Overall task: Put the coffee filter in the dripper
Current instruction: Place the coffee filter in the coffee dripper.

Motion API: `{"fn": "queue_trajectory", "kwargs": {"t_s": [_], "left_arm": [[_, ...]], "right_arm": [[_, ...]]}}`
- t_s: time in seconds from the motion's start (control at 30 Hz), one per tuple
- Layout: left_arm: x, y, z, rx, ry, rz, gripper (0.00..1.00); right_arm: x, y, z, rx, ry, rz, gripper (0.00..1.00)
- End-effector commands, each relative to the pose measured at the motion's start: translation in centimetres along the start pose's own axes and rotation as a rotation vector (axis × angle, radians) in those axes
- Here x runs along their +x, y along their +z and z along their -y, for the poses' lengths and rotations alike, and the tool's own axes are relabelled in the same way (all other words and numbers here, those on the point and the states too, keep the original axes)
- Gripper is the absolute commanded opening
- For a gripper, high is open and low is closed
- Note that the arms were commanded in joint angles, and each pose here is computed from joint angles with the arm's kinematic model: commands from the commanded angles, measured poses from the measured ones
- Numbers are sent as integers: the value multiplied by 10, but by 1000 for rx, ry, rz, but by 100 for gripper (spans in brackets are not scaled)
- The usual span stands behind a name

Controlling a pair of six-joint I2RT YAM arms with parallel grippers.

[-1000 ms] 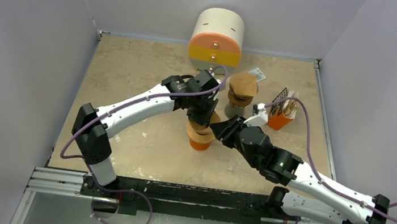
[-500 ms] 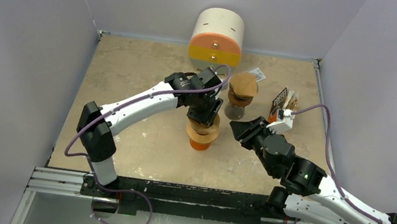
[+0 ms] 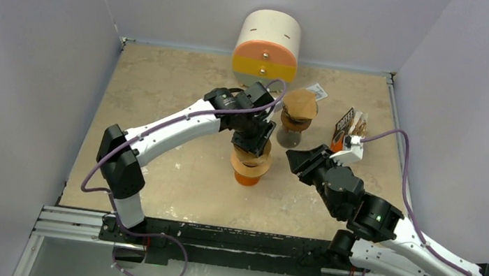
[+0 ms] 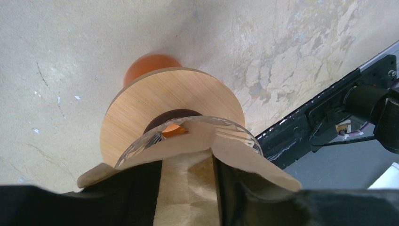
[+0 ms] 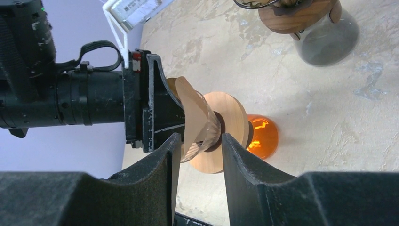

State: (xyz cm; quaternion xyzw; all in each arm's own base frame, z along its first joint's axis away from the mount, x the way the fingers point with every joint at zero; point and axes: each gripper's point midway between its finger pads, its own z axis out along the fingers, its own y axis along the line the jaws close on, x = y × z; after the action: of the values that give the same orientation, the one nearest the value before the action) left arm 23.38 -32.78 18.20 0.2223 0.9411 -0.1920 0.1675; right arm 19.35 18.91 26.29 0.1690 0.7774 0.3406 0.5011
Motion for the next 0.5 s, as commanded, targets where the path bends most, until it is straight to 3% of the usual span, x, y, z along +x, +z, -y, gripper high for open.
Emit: {"fn": "queue_trajectory", "kwargs": {"t_s": [0.0, 0.23, 0.33, 0.47], "left_arm": [[4, 1, 5, 8, 23, -39, 36], [3, -1, 10, 19, 30, -54, 7], [5, 2, 12, 15, 36, -68, 0], [10, 6, 11, -17, 45, -82, 0]], "right_arm": [[-12, -2, 1, 9, 15, 44, 40], [-9, -2, 0, 5, 18, 32, 40], [-8, -2, 1, 7, 18, 29, 40], [-6, -2, 3, 9, 23, 25, 40]]}}
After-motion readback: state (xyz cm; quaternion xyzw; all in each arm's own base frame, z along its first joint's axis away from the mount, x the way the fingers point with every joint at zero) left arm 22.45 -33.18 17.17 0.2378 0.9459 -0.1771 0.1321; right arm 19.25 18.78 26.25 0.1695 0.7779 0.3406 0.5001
